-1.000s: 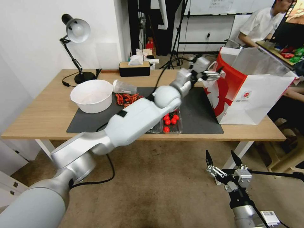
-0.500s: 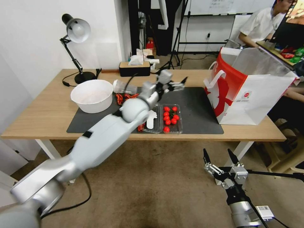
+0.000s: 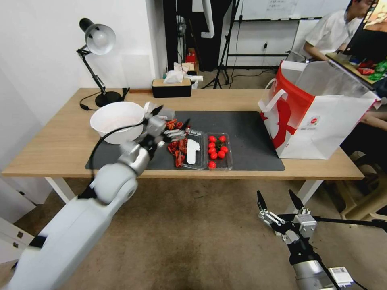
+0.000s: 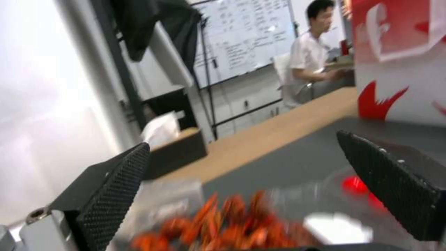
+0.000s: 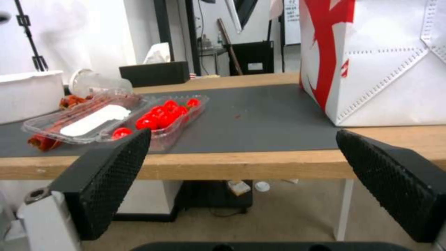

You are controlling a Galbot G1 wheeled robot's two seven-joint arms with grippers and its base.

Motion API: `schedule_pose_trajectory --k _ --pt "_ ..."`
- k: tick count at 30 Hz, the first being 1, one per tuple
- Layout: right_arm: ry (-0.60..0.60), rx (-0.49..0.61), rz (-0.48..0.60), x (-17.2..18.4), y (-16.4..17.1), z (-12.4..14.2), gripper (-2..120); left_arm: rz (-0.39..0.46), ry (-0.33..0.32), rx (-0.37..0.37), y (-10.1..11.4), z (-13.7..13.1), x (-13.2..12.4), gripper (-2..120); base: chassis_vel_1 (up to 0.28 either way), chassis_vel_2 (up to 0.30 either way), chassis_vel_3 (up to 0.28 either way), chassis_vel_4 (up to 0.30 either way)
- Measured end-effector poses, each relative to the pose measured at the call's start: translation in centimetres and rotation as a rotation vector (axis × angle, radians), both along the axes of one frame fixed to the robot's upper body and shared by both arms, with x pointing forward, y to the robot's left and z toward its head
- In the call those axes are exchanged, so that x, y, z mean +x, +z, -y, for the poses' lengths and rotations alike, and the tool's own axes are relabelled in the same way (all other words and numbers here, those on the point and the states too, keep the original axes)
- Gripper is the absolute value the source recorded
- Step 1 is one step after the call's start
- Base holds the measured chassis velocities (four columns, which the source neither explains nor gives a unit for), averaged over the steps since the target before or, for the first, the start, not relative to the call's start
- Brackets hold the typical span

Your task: Pick up the trash from the table and place it into the takeout bag.

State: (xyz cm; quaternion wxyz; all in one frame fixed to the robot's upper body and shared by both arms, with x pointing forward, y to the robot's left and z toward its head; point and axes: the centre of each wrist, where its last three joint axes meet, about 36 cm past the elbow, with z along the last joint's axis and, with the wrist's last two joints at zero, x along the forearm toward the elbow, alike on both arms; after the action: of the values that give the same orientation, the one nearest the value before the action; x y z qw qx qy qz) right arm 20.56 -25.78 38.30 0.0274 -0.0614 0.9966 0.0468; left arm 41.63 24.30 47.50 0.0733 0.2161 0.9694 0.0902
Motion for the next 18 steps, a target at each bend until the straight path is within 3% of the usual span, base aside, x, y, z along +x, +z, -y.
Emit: schedule_pose_trajectory --k 1,4,8,18 --pt "0.000 0.000 0.000 0.0 0.0 0.0 100 0.000 0.000 0.000 0.0 0.0 0.0 100 0.000 0.000 0.000 0.000" --pt "0.009 0.001 0.001 0.1 0.0 -0.1 100 -0.036 0.076 -0.033 -2.3 -1.2 -3.4 100 0.000 0.000 0.000 0.000" --pt "0.020 0.005 0.000 0.2 0.0 -0.4 100 -0.061 0.129 -0.047 -4.3 -1.9 -6.2 100 0.000 0.000 0.000 0.000" --pt "0.036 0.001 0.005 0.8 0.2 -0.5 100 -0.101 0.281 -0.026 -8.0 -3.1 -11.7 100 0.000 0.000 0.000 0.000"
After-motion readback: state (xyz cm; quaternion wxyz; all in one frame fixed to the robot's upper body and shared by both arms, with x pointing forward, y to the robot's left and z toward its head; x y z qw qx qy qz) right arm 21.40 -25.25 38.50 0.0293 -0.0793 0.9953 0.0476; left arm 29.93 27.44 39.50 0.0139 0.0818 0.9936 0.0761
